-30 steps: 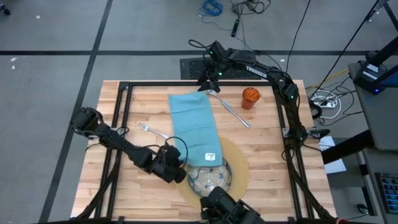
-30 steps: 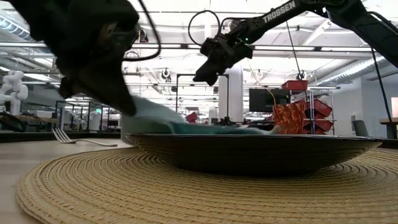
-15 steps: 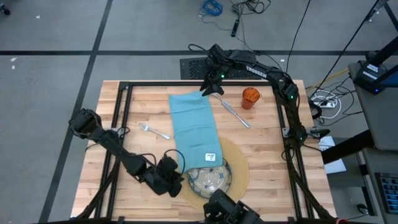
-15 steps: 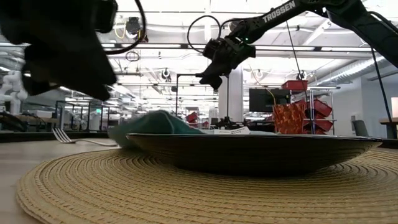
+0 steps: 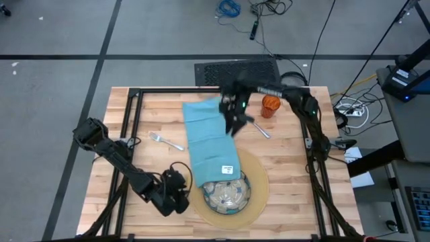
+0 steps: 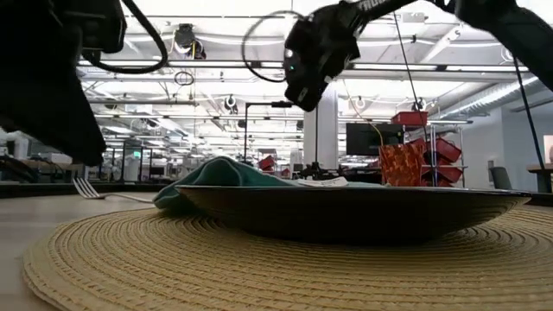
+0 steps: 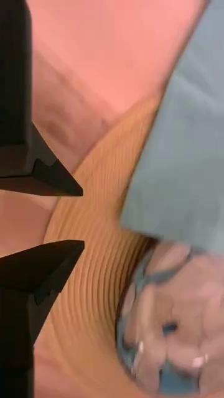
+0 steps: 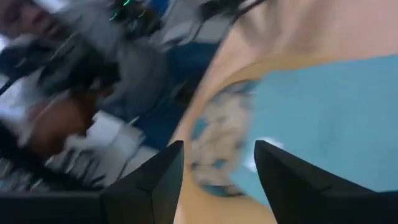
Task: Set table place
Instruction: Fold the blue napkin
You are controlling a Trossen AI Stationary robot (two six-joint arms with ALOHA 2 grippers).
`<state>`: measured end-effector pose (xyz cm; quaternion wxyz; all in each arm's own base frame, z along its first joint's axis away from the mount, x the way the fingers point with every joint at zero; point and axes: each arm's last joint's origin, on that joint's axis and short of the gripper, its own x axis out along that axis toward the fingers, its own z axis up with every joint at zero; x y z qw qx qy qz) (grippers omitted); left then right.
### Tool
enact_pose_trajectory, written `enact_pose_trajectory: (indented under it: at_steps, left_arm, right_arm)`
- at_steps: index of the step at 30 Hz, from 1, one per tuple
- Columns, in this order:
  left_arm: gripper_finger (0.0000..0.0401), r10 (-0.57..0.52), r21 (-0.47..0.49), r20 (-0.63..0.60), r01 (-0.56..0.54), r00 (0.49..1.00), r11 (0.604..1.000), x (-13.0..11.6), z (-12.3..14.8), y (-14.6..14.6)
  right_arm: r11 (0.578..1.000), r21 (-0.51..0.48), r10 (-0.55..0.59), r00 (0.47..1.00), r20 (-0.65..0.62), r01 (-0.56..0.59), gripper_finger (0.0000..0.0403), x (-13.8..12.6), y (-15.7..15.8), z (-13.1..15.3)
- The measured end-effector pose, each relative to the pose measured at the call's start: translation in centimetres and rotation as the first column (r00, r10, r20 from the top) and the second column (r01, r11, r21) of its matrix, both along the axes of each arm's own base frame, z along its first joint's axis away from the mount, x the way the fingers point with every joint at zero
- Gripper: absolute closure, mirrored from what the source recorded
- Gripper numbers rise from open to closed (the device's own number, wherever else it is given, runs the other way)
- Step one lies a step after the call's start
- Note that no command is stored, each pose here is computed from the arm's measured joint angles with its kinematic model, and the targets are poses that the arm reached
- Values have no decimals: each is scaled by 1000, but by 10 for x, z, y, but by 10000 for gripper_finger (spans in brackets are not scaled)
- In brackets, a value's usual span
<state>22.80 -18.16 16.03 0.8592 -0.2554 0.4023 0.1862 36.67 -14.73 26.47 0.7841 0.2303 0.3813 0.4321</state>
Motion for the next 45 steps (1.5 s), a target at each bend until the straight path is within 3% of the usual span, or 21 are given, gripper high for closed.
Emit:
enact_pose_trajectory:
  at_steps: [4, 6, 10, 13, 17, 23, 27, 33, 35, 38, 45]
  left_arm:
    - [292, 16, 77, -88, -10, 996, 997, -5, -4, 10]
    - [292, 18, 111, -125, -4, 992, 994, -8, -6, 13]
    - [292, -15, 175, -156, 43, 988, 984, -10, -6, 16]
    - [292, -26, 227, -146, 59, 989, 972, -7, -6, 20]
    - [292, -36, 280, -162, 81, 986, 957, 0, -6, 29]
    - [292, -50, 304, -167, 100, 985, 947, 12, -5, 43]
    - [292, -120, 299, -124, 152, 985, 942, 26, -7, 43]
    - [292, -122, 290, -173, 169, 977, 942, 42, -38, 46]
    - [292, -109, 294, -175, 157, 979, 943, 47, -42, 45]
    - [292, -85, 288, -171, 132, 982, 948, 51, -41, 44]
    - [292, -102, 299, -156, 145, 982, 943, 58, -22, 33]
  right_arm:
    - [992, -33, 119, 990, -74, -121, 219, 4, 59, -5]
    - [981, -118, 138, 982, -126, -153, 228, 5, 89, -16]
    - [908, -404, 23, 977, -211, -109, 253, -5, 134, -37]
    - [891, -452, -46, 979, -199, -50, 265, -18, 153, -52]
    - [834, -549, -167, 974, -156, 55, 268, -31, 172, -73]
    - [831, -551, -184, 973, -140, 78, 268, -37, 193, -88]
    - [839, -535, -168, 981, -91, 94, 268, -33, 203, -86]
    - [846, -521, -147, 989, -24, 113, 268, -28, 209, -83]
    - [869, -484, -124, 992, -8, 105, 265, -26, 211, -81]
    - [931, -355, -79, 996, 39, 88, 253, -20, 215, -74]
    - [930, -350, -113, 993, 18, 112, 226, -20, 230, -75]
